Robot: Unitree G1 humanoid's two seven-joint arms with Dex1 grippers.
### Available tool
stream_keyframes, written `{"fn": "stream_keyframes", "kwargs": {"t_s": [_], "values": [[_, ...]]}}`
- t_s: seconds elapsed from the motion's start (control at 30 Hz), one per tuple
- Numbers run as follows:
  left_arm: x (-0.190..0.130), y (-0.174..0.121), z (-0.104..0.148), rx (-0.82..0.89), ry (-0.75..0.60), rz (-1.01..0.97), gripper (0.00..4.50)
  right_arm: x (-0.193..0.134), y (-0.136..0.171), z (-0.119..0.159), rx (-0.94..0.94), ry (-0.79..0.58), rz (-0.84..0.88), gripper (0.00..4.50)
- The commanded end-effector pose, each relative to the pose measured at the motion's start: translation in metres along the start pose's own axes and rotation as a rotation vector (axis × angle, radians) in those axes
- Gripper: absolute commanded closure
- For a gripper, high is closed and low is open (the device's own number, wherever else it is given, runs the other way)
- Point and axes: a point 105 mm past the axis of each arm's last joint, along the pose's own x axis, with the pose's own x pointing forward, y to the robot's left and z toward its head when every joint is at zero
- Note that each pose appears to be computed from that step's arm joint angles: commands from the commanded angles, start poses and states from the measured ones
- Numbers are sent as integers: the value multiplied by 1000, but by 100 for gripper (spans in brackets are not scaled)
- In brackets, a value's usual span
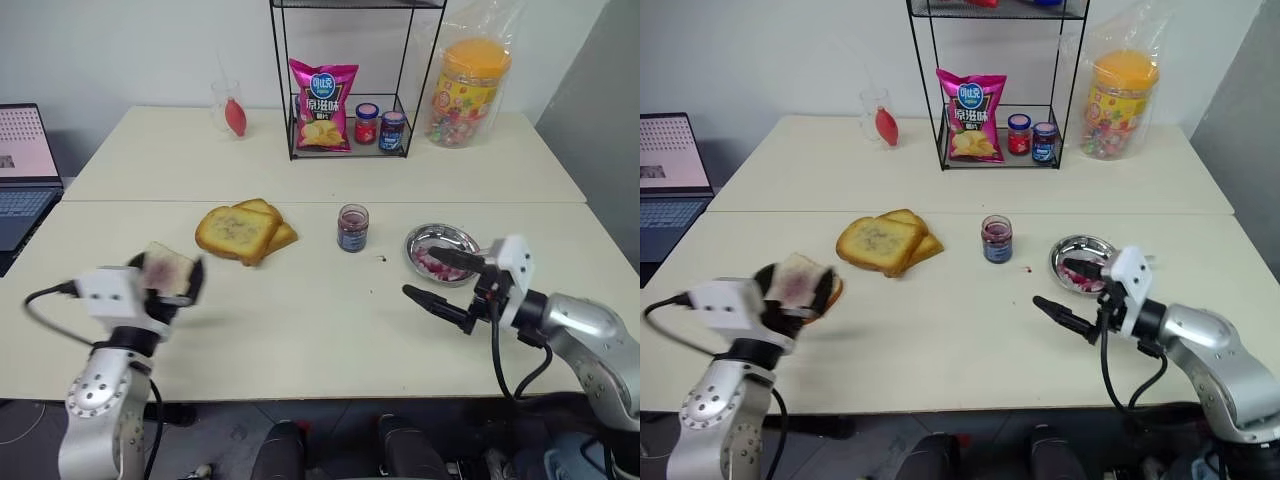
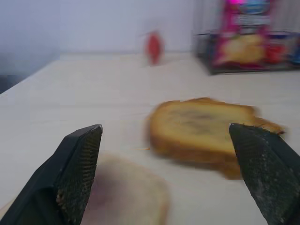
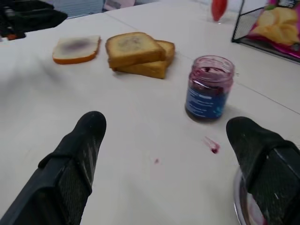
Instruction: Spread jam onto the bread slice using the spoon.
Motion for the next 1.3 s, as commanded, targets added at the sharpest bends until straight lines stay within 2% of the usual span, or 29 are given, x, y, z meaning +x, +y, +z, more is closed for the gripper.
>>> {"fn": "stream_keyframes", "kwargs": {"t_s": [0.03, 0.2, 0.4, 0.53, 0.63, 0.67, 0.73, 0.77, 0.9, 1.3], "values": [[1, 28, 0, -96, 23, 149, 0, 9, 5, 11, -4, 48, 81, 1], [7, 45, -17, -214, 104, 275, 0, 16, 10, 14, -42, 106, 178, 1], [23, 29, -38, -417, 217, 318, 0, 17, 11, 20, -44, 132, 248, 1], [28, 20, -51, -509, 296, 349, 0, 15, 10, 20, -46, 152, 275, 1], [32, 14, -52, -536, 317, 349, 0, 9, 16, 19, -32, 175, 338, 1], [34, 9, -53, -541, 338, 342, 37, 8, 16, 19, -31, 181, 348, 0], [35, 2, -55, -560, 362, 340, 55, 6, 12, 19, -35, 186, 346, 0], [36, 1, -55, -562, 366, 341, 87, 6, 11, 19, -36, 186, 343, 0], [36, 0, -52, -572, 367, 347, 148, 5, 8, 20, -39, 180, 335, 0], [38, -1, -43, -580, 334, 359, 403, 7, 7, 18, -40, 171, 330, 0]]}}
